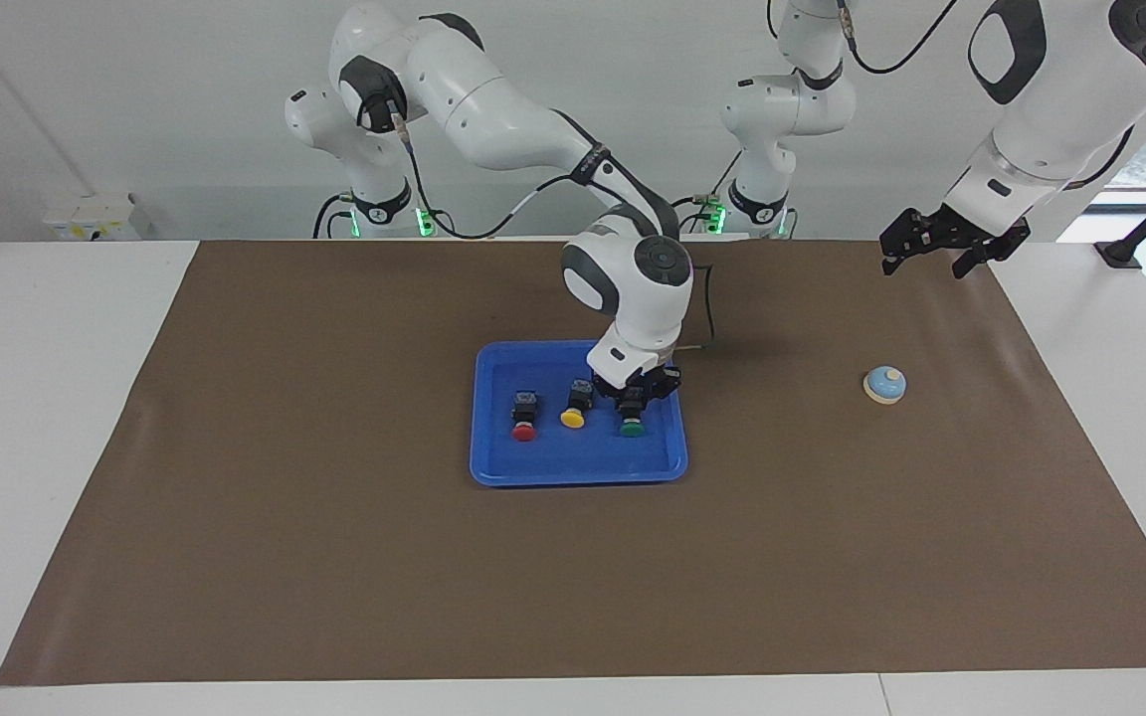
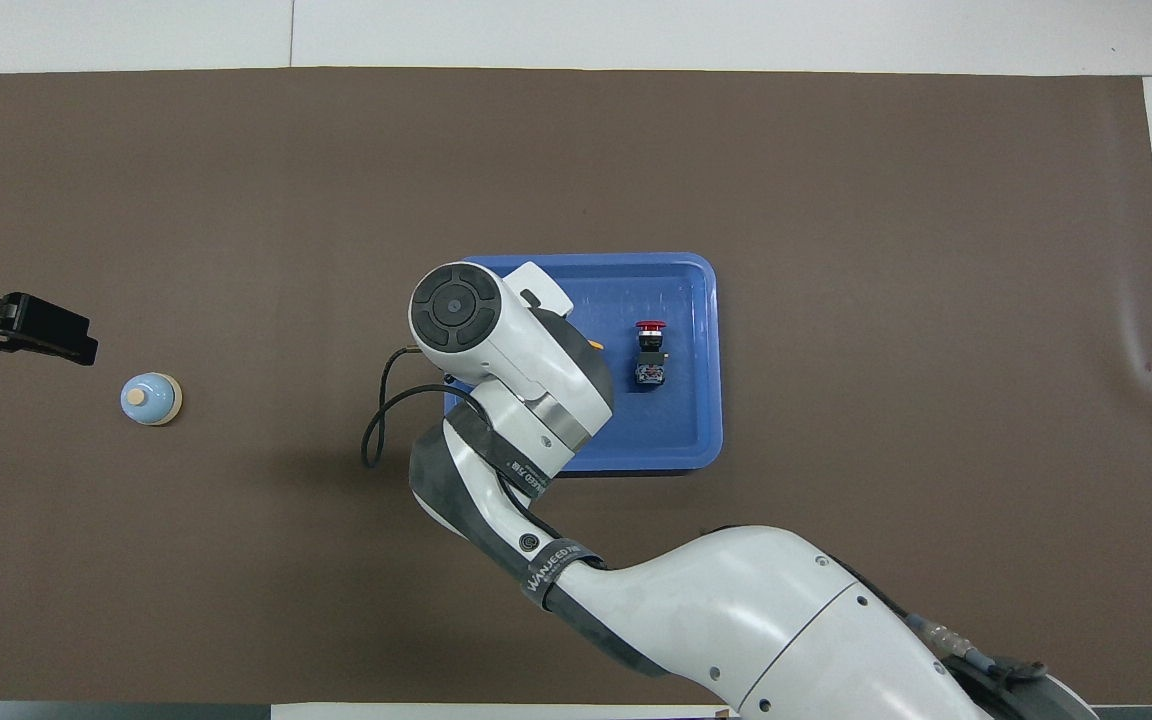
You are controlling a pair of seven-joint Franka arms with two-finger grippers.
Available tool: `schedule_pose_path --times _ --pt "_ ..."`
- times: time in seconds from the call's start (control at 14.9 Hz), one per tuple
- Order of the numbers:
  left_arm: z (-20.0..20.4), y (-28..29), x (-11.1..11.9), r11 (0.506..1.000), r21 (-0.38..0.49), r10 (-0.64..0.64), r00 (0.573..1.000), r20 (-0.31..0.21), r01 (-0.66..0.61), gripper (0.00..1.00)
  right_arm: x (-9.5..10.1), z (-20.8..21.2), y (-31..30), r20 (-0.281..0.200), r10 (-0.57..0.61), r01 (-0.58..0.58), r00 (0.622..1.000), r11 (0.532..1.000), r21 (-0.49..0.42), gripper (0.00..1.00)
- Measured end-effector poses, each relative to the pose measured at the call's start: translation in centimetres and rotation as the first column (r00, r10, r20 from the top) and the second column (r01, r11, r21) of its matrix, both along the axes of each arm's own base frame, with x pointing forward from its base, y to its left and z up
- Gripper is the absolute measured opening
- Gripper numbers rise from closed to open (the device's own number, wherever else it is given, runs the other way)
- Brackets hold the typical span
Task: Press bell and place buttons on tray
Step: 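Carry the green button into the blue tray with the right gripper, then release the green button and withdraw the right gripper to rest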
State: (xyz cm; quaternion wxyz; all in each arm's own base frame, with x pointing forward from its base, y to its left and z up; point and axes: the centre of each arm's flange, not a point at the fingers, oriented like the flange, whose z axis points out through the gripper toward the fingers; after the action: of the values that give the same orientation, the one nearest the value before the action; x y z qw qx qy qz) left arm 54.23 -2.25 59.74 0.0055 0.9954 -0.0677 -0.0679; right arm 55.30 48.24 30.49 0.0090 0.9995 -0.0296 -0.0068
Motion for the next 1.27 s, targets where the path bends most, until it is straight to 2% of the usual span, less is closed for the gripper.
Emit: schedule_pose_path --times 0.2,0.34,0.4,0.67,0.81,1.07,1.27 --pt "0.0 0.0 0.0 1.000 0.000 0.000 1.000 0.000 0.000 1.00 0.3 1.5 -0.3 0.003 -0.052 0.052 0.999 0.999 0.004 0.75" --pt "0.0 0.0 0.0 1.000 0.000 0.000 1.000 0.000 0.000 1.00 1.3 4.1 -2.0 -0.012 -0.099 0.099 0.995 0.995 0.003 0.95" --pt "0.0 0.0 0.0 1.000 0.000 0.000 1.000 0.000 0.000 1.00 2.1 6.0 -3.6 -0.014 -0.126 0.126 0.992 0.992 0.004 1.00" --pt "0.0 0.0 0.0 1.000 0.000 0.000 1.000 0.000 0.000 1.00 6.4 13.5 -13.2 0.010 -0.260 0.260 0.965 0.965 0.014 1.00" --pt "0.0 0.0 0.0 1.000 0.000 0.000 1.000 0.000 0.000 1.00 7.8 17.2 -19.2 0.003 -0.271 0.271 0.963 0.963 -0.001 1.00" --pt "0.0 0.0 0.0 1.000 0.000 0.000 1.000 0.000 0.000 1.00 8.7 23.2 -31.5 -0.022 -0.175 0.175 0.984 0.984 -0.019 1.00" --pt "0.0 0.0 0.0 1.000 0.000 0.000 1.000 0.000 0.000 1.00 7.8 26.6 -37.6 -0.041 -0.099 0.098 0.994 0.995 -0.014 1.00"
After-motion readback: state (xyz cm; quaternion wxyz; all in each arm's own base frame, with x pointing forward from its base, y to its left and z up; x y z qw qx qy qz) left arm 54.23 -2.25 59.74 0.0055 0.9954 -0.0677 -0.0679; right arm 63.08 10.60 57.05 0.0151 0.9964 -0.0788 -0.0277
